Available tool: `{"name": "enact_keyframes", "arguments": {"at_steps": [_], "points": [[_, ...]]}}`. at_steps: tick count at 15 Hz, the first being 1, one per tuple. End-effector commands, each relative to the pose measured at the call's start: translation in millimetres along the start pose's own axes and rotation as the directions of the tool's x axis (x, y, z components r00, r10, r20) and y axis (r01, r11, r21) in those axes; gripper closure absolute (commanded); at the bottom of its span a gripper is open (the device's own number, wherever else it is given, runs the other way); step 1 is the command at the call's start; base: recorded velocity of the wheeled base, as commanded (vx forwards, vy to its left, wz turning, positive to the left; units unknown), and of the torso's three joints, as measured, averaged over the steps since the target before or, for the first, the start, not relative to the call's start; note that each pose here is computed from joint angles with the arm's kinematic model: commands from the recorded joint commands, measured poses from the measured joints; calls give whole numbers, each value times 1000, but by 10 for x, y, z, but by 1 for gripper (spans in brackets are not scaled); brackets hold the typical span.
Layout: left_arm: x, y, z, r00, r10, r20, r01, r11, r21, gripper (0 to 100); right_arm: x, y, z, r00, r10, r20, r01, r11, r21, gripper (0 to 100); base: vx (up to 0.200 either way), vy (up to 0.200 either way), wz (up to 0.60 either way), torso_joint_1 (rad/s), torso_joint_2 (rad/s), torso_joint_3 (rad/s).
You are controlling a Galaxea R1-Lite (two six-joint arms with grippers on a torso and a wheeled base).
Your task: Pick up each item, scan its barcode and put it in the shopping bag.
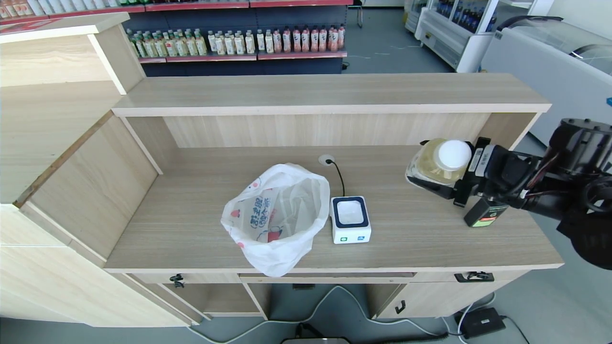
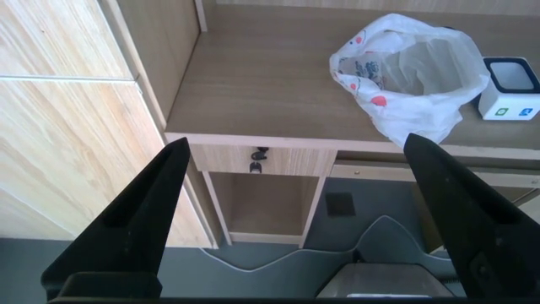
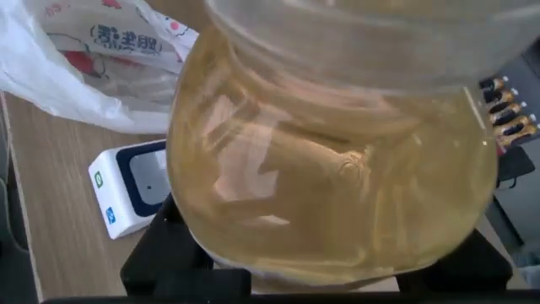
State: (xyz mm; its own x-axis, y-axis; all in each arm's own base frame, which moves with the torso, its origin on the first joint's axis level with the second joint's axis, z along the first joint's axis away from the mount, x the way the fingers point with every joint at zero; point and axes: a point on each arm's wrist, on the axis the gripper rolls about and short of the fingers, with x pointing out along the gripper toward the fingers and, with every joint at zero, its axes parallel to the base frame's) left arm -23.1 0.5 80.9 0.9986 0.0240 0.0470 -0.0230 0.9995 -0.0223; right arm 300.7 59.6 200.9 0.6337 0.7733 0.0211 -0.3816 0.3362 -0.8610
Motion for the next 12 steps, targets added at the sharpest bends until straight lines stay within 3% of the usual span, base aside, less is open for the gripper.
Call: {"name": "enact_keyframes", "arguments": {"at_steps": [1, 5, 12], "points": [[0, 0, 0, 1000, 0, 1, 0, 1000, 0, 0, 232, 175, -290, 998, 61, 22, -60, 997, -56, 100, 0, 0, 0, 0, 0, 0], [0, 0, 0, 1000, 0, 1, 0, 1000, 0, 0, 776, 300, -342, 970, 93, 223, -43, 974, -221, 100, 0, 0, 0, 0, 0, 0], [0, 0, 0, 1000, 0, 1, 0, 1000, 0, 0, 865, 482, -343, 950, 123, 286, -60, 974, -219, 100, 0, 0, 0, 0, 0, 0]]}}
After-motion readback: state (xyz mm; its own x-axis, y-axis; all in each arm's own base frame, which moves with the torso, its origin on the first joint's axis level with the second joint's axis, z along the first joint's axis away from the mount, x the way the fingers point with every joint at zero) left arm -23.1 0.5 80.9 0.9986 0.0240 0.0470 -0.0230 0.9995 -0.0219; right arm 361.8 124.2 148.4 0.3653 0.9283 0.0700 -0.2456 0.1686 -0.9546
